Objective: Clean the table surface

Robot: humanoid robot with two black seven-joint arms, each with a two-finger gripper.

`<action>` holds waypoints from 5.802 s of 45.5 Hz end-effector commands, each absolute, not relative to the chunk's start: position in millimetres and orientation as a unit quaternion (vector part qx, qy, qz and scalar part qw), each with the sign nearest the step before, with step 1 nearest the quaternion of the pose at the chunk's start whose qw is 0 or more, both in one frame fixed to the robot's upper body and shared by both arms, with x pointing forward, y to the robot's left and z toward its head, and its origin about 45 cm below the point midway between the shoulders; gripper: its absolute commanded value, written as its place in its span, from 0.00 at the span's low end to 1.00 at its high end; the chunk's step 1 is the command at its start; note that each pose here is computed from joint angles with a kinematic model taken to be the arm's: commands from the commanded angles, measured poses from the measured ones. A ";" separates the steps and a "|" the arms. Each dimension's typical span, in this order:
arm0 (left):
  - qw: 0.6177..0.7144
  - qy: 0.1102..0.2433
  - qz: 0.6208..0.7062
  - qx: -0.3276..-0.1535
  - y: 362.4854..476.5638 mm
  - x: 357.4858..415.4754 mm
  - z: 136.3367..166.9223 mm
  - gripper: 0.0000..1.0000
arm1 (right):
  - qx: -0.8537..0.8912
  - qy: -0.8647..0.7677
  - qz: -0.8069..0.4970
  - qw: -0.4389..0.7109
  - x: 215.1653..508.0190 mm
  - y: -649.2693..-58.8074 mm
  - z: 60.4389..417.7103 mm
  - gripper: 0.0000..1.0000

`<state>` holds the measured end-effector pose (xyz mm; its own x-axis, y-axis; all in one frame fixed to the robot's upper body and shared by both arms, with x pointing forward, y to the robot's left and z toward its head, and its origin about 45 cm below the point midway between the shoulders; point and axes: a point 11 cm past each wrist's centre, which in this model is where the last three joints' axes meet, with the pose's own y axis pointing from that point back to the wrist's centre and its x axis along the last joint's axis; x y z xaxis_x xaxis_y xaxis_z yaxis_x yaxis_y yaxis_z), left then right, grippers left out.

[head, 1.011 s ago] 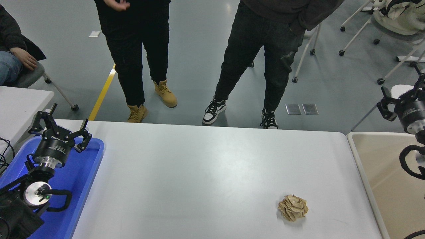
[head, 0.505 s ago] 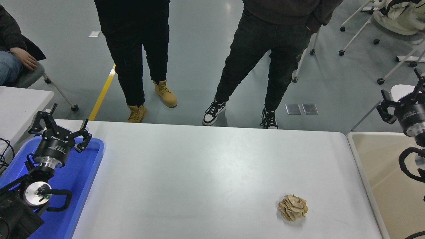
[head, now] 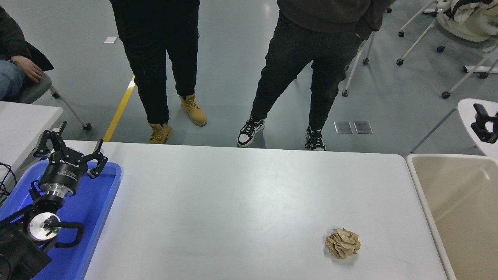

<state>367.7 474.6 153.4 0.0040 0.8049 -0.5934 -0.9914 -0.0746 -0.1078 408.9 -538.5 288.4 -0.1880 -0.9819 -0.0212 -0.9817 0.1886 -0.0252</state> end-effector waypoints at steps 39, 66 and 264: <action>0.657 0.176 0.683 -0.265 474.6 367.7 153.4 1.00 | -0.747 0.296 -0.241 -0.544 447.9 -417.7 285.5 0.99; 0.657 0.176 0.683 -0.265 474.6 367.7 153.4 1.00 | -0.740 -0.025 -0.335 -0.583 408.1 -287.4 225.7 0.99; 0.657 0.176 0.683 -0.265 474.6 367.7 153.4 1.00 | -0.754 -0.080 -0.352 -0.549 384.8 -303.6 226.8 0.00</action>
<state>367.7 474.7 153.4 0.0039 0.8049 -0.5934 -0.9914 -0.0747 -0.1079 387.8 -286.1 196.6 0.7019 0.6130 0.3628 -0.2111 -0.3074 0.9279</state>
